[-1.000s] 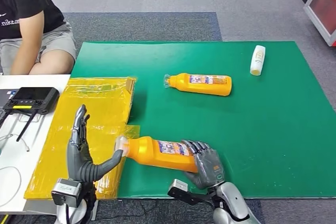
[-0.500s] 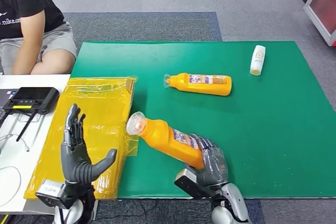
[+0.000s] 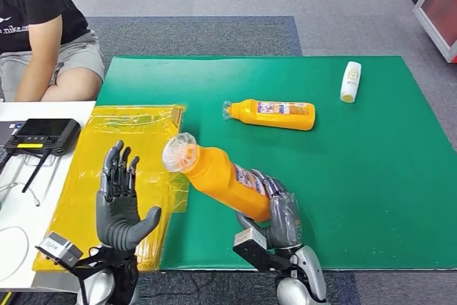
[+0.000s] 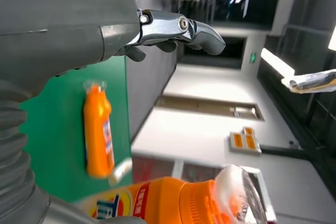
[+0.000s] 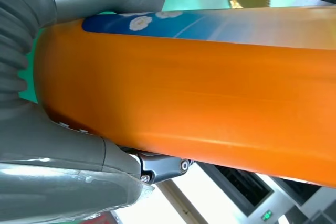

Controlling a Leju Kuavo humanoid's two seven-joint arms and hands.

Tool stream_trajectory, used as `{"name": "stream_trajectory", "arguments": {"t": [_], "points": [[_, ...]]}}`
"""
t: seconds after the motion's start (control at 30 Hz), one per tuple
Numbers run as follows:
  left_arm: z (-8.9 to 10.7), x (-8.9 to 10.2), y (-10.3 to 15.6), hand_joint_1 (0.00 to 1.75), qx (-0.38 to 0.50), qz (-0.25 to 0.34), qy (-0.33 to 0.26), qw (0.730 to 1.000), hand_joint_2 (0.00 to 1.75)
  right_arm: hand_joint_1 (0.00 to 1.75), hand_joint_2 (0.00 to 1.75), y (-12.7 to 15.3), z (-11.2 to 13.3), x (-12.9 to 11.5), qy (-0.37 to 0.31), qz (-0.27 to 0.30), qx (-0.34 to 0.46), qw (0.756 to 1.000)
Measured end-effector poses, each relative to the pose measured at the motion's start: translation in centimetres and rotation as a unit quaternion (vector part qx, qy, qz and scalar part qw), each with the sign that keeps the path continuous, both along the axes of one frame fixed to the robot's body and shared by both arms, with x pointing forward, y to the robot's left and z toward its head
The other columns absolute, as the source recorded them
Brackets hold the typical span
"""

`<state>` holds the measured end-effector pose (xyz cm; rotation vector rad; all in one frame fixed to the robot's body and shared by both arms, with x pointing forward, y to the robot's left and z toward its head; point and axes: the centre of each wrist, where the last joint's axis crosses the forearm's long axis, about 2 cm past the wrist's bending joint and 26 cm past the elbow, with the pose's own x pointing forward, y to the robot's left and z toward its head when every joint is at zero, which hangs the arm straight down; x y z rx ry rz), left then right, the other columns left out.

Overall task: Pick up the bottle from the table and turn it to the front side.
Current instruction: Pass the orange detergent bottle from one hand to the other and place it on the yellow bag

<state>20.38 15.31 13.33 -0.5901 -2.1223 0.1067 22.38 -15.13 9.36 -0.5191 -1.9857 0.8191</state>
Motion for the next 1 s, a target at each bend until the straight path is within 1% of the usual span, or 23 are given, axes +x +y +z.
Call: {"name": "stream_trajectory", "arguments": {"t": [0.1, 0.23, 0.33, 0.53, 0.7, 1.0], "points": [[0.2, 0.3, -0.4, 0.0, -0.029, -0.037, 0.019, 0.999, 1.75, 1.75, 1.75, 0.2, 0.2, -0.1, -0.021, -0.01, -0.007, 1.0], [0.4, 0.8, -0.8, 0.0, -0.047, -0.062, 0.034, 0.996, 1.75, 1.75, 1.75, 0.3, 0.4, -0.1, -0.059, -0.026, -0.039, 0.997], [0.6, 1.3, -1.0, 0.0, -0.057, -0.079, 0.041, 0.994, 1.75, 1.75, 1.75, 0.4, 0.4, -0.2, -0.074, -0.03, -0.051, 0.996], [0.9, 2.3, -1.5, 0.0, -0.058, -0.11, 0.036, 0.992, 1.75, 1.75, 1.75, 0.8, 0.4, -0.1, -0.086, -0.022, -0.063, 0.994], [1.1, 2.8, -2.1, 0.0, -0.056, -0.134, 0.036, 0.989, 1.75, 1.75, 1.75, 1.2, 0.5, 0.0, -0.085, -0.012, -0.047, 0.995], [0.9, 2.8, -3.0, 0.0, -0.058, -0.187, 0.047, 0.979, 1.75, 1.75, 1.75, 1.5, 0.9, 0.3, -0.074, 0.0, -0.019, 0.997]]}}
